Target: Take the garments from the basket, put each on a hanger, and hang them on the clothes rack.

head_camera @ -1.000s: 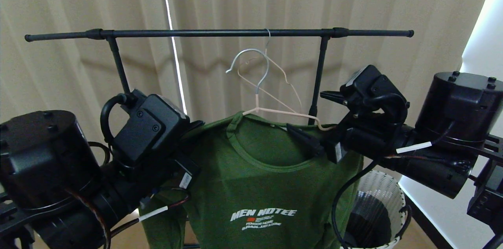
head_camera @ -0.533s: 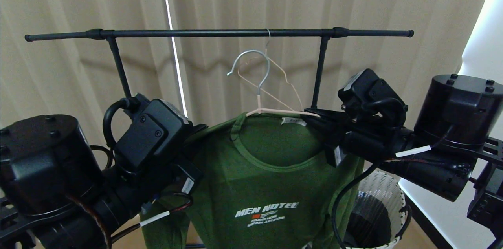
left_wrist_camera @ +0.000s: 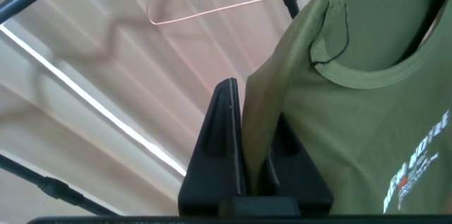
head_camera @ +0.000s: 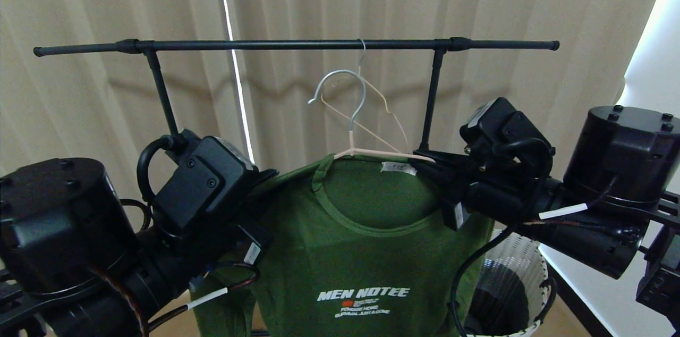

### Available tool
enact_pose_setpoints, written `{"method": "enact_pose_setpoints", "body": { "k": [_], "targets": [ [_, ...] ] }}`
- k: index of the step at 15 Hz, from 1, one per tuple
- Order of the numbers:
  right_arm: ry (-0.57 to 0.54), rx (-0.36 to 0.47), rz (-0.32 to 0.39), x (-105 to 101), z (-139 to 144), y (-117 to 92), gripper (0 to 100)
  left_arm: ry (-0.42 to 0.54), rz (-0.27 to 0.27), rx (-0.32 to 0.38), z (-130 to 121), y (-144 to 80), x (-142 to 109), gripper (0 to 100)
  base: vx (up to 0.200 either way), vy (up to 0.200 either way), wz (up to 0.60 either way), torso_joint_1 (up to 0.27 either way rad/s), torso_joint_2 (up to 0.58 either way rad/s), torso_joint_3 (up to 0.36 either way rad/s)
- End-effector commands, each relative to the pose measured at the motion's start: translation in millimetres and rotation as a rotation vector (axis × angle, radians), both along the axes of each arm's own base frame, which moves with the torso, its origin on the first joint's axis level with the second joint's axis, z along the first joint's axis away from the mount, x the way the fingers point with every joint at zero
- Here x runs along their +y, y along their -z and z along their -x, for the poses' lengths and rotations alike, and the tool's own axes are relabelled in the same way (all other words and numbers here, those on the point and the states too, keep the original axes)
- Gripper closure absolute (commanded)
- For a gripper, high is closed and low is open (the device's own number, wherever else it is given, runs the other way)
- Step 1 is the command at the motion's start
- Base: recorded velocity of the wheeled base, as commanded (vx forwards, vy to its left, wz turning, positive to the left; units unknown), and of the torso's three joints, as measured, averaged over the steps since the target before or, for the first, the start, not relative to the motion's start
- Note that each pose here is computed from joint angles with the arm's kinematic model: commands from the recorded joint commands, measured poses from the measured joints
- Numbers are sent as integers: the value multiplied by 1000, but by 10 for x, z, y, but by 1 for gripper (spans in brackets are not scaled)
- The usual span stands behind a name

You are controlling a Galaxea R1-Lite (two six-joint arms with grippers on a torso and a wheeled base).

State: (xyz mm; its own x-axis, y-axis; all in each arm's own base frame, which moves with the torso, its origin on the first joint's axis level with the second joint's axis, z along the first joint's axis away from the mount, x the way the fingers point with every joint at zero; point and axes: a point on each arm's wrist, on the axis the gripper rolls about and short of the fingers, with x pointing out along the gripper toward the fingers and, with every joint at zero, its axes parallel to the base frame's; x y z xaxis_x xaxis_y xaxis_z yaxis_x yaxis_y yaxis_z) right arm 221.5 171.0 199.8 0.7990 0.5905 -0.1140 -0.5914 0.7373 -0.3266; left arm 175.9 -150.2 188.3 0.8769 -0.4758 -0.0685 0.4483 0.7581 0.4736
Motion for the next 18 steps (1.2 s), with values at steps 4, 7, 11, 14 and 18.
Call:
{"method": "enact_pose_setpoints", "body": {
  "k": [4,7,11,14,18],
  "targets": [
    [17,-23,-17,-108,66,-79,100,2,-8,11,43,42,35,0,0,0,0,0,0,0],
    [74,-26,-18,-284,57,-84,100,33,28,8,78,10,57,0,0,0,0,0,0,0],
    [150,-46,-30,-495,28,-140,100,33,79,0,170,-45,158,0,0,0,0,0,0,0],
    [170,-56,-36,-585,84,-171,100,-10,86,28,216,40,306,0,0,0,0,0,0,0],
    [163,-76,-53,-624,160,-226,100,-100,5,134,209,372,509,0,0,0,0,0,0,0]
  ]
}}
